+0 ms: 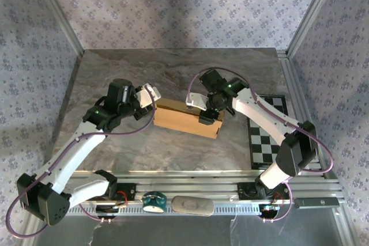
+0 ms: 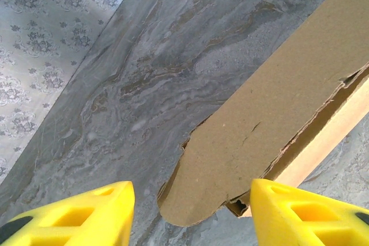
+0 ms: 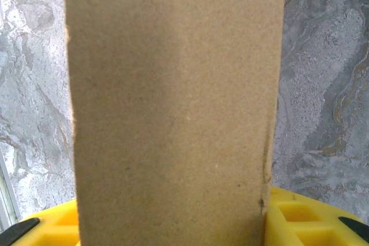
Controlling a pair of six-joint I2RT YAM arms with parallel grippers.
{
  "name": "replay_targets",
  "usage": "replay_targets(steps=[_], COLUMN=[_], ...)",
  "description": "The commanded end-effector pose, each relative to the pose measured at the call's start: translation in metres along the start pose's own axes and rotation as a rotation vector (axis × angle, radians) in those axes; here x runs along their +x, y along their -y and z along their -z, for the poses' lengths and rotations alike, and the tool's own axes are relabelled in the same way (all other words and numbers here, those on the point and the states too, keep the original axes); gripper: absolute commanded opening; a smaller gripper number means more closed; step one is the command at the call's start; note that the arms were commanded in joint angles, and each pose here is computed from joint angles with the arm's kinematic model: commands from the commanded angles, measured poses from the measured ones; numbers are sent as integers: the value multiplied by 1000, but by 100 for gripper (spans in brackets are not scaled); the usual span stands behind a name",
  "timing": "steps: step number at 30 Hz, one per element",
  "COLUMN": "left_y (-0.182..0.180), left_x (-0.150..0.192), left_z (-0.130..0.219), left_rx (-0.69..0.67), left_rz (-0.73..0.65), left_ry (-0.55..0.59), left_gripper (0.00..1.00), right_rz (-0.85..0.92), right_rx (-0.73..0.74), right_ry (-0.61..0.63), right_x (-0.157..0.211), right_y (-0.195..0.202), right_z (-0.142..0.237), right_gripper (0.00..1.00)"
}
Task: Fold the paper box
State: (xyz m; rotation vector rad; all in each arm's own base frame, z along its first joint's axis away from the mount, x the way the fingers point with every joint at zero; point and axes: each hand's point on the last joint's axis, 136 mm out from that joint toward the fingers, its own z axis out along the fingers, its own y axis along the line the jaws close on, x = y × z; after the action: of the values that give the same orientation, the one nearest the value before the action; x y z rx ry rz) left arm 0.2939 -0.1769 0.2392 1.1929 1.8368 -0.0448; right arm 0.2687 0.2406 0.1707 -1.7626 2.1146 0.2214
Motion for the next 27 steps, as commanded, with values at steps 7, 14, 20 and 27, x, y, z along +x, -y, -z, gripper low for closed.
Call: replay_targets(steps=[7,14,20,27], left_y=[4,11,7,3], left_x=[-12,-3,-4,-9], left_z=[-2,5,-3,-14], left_rx=[38,47,41,36], left_rz=[-8,-56,-59,-42], left_ry=[56,37,32,42], left_gripper=[55,67,66,59], right_rz=[12,9,13,14], right_rx=[-19,-24,-29,-32], right_ry=[-6,1,1,2], right_x=[2,-1,-1,-1], right_y=[-6,-5,-7,-8], right_z=[0,0,0,0], right_gripper=[47,47,47,47])
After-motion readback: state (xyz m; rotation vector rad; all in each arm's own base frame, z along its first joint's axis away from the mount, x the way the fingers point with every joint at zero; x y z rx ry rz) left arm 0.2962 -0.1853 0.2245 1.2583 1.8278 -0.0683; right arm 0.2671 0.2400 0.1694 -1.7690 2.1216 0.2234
